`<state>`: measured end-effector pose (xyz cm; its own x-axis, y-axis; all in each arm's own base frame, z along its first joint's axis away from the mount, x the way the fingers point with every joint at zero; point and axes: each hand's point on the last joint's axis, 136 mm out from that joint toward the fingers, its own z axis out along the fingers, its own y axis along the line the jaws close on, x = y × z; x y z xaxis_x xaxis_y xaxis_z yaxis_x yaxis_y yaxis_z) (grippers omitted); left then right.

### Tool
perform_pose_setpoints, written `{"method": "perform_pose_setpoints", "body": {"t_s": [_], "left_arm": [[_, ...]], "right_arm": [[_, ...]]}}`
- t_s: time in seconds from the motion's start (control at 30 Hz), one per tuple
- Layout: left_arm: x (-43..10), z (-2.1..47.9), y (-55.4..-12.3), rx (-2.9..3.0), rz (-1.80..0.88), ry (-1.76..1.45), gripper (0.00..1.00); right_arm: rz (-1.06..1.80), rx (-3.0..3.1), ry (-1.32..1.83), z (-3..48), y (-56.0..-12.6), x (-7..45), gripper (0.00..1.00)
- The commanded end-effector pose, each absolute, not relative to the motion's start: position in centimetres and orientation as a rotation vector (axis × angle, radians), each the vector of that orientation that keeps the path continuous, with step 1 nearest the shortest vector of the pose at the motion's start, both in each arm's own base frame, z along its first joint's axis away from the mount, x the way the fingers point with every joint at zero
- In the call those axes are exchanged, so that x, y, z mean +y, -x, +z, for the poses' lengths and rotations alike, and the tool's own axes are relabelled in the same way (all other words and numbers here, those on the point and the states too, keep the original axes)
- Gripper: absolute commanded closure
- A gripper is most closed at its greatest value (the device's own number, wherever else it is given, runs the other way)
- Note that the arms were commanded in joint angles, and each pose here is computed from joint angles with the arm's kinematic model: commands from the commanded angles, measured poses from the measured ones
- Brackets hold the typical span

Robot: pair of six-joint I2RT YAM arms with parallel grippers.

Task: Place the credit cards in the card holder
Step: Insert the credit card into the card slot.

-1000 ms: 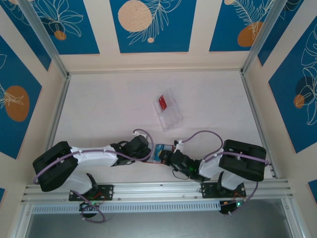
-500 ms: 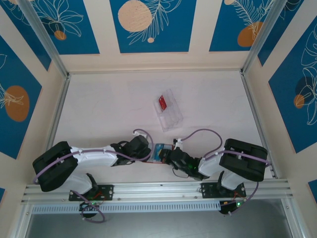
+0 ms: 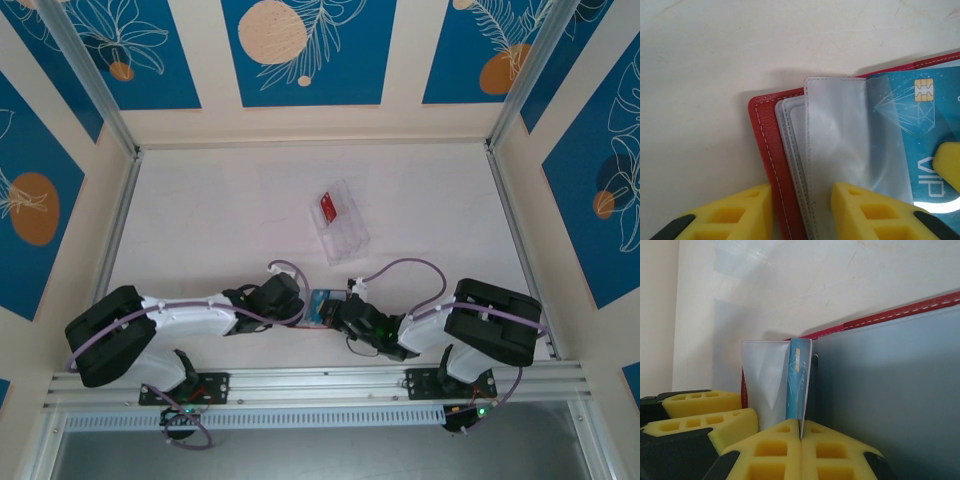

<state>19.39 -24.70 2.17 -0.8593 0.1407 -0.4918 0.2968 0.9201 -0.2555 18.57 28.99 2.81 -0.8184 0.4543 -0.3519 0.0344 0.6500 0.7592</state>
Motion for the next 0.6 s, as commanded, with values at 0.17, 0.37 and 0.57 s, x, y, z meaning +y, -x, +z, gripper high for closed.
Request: {"method": "perform_pose_setpoints", "body": {"t_s": [0.17, 0.37, 0.57], "left_arm": [[-19.90, -1.54, -16.16, 2.772, -0.196, -0.388, 0.64], [-19.82, -1.44, -16.17, 2.771, -0.194, -0.383, 0.64], [-19.81, -1.39, -16.12, 2.771, -0.198, -0.382, 0.63]], "right_arm": [[0.834, 2.507, -0.382, -1.26, -16.40, 25.69, 1.00], [0.824, 2.527, -0.370, -1.64, -16.15, 25.72, 1.00], [0.819, 2.539, -0.353, -1.73, -16.10, 25.75, 1.00]]}}
